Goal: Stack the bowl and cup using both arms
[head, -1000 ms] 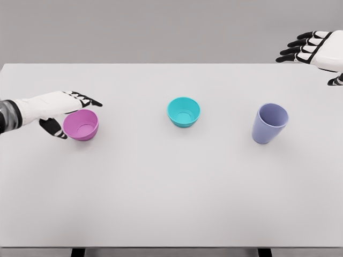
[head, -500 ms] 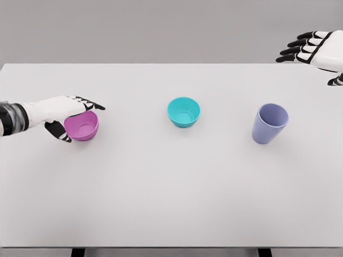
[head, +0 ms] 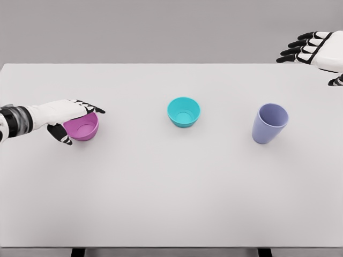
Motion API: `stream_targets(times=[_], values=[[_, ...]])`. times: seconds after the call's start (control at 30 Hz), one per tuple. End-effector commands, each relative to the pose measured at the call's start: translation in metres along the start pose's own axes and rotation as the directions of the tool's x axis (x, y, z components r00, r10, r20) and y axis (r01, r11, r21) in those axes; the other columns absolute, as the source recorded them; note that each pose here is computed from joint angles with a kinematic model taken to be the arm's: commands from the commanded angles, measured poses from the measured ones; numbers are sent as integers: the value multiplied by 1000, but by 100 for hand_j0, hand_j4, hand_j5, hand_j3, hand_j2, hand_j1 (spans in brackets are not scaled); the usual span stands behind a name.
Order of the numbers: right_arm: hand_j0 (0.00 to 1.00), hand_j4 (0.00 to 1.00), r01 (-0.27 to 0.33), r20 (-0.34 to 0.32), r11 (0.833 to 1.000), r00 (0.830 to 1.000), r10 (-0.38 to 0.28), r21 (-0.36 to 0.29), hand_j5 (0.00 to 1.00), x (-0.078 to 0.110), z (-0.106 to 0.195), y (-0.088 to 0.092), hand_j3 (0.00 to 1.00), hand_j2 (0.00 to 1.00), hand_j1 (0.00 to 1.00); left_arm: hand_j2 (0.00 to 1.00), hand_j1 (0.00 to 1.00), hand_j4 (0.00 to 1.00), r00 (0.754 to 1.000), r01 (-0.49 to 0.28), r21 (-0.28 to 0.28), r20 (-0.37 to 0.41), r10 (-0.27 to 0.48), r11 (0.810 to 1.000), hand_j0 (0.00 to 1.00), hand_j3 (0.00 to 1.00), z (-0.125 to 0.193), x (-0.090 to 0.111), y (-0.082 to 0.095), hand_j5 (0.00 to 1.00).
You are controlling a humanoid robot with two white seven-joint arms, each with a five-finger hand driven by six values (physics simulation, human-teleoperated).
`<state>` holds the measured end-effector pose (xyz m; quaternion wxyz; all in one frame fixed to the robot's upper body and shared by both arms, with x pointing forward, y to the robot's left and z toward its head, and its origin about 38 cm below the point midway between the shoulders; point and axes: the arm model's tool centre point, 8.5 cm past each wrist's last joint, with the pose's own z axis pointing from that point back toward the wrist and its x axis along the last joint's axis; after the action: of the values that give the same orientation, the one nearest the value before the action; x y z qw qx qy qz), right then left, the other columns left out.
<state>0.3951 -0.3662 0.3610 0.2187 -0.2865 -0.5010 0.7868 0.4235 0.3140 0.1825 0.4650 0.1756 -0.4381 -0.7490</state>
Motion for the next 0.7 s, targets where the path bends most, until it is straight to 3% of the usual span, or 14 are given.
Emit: stream_targets(times=[0.0, 0.67], values=[[100, 100, 4, -1, 1000, 1000, -4, -2, 100, 0, 0, 0, 100, 100, 100, 100, 100, 100, 1000, -1, -1, -4, 1, 1000, 100, 100, -1, -1, -1, 100], [100, 100, 3, 0, 1000, 1000, -3, -3, 100, 0, 0, -1, 100, 100, 100, 100, 100, 100, 1000, 3, 1, -11, -3, 1000, 100, 100, -4, -2, 0, 100]])
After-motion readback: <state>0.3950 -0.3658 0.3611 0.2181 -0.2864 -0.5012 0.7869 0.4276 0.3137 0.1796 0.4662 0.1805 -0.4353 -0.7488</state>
